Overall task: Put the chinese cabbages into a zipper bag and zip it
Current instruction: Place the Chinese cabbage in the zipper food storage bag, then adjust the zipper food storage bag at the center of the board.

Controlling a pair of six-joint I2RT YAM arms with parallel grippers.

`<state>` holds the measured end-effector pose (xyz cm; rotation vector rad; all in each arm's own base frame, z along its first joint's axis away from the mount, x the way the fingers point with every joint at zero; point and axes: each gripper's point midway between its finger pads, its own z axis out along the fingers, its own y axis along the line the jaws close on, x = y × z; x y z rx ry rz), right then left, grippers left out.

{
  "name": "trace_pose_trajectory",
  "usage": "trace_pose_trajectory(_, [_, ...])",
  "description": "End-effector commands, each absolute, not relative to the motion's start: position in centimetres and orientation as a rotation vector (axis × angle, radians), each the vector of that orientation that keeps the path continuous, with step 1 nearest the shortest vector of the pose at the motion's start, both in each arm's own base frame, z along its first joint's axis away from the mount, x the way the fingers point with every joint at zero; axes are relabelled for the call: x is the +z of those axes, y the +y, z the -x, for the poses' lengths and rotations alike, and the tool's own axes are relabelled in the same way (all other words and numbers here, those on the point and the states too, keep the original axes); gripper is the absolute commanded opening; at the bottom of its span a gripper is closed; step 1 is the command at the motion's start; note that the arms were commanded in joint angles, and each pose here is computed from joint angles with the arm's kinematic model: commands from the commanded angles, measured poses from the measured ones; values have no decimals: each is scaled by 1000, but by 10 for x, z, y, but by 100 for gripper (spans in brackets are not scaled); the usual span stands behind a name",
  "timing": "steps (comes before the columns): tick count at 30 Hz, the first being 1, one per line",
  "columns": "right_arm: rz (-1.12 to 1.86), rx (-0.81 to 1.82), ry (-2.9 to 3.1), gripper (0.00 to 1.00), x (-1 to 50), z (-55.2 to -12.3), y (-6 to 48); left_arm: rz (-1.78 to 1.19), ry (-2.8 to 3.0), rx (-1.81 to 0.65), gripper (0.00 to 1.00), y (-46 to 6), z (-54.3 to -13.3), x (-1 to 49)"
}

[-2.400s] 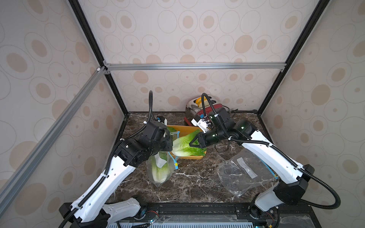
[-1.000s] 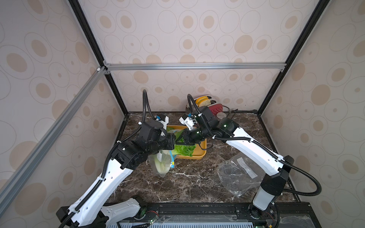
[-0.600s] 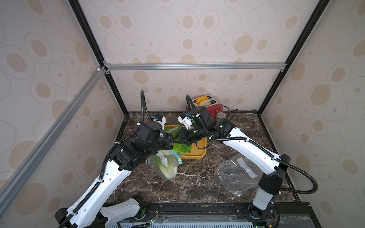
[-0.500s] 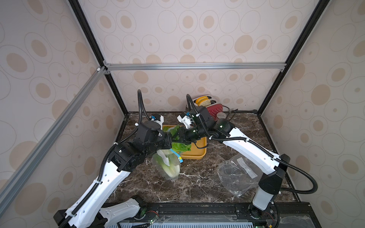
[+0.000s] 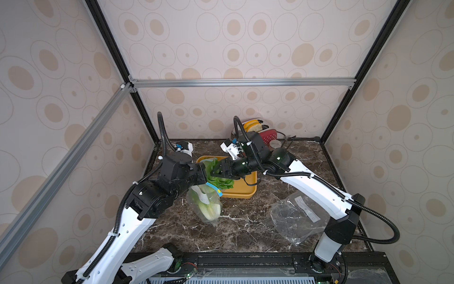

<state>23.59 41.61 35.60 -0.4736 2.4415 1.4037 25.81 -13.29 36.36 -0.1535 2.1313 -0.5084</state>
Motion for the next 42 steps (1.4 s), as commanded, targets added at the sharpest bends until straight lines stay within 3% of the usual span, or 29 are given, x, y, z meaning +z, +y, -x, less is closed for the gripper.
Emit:
trace_pose_trajectory(1, [493, 1457, 2333, 54, 401, -225, 394, 186, 2079, -585, 0, -136, -262, 376])
trace_pose_trajectory(7, [367, 1281, 2369, 58, 390, -247, 338, 172, 2081, -605, 0, -140, -265, 379])
trace_pose_trajectory(13, [140, 928, 2587, 59, 283, -276, 266, 162, 2076, -633, 0, -143, -264, 382])
trace_pose_trajectory(17, [187, 982, 2681, 58, 240, -272, 285, 154, 2081, -647, 0, -146, -264, 382])
trace_pose_trajectory(23, [292, 1105, 2683, 57, 223, -274, 335, 142, 2079, -686, 0, -154, -268, 384])
trace_pose_trajectory(36, [423, 1227, 2531, 60, 299, -259, 375, 70, 2112, -747, 0, -172, -270, 380])
trace_pose_trajectory(42, [468, 1052, 2603, 62, 281, -268, 382, 63, 2093, -784, 0, -177, -269, 385])
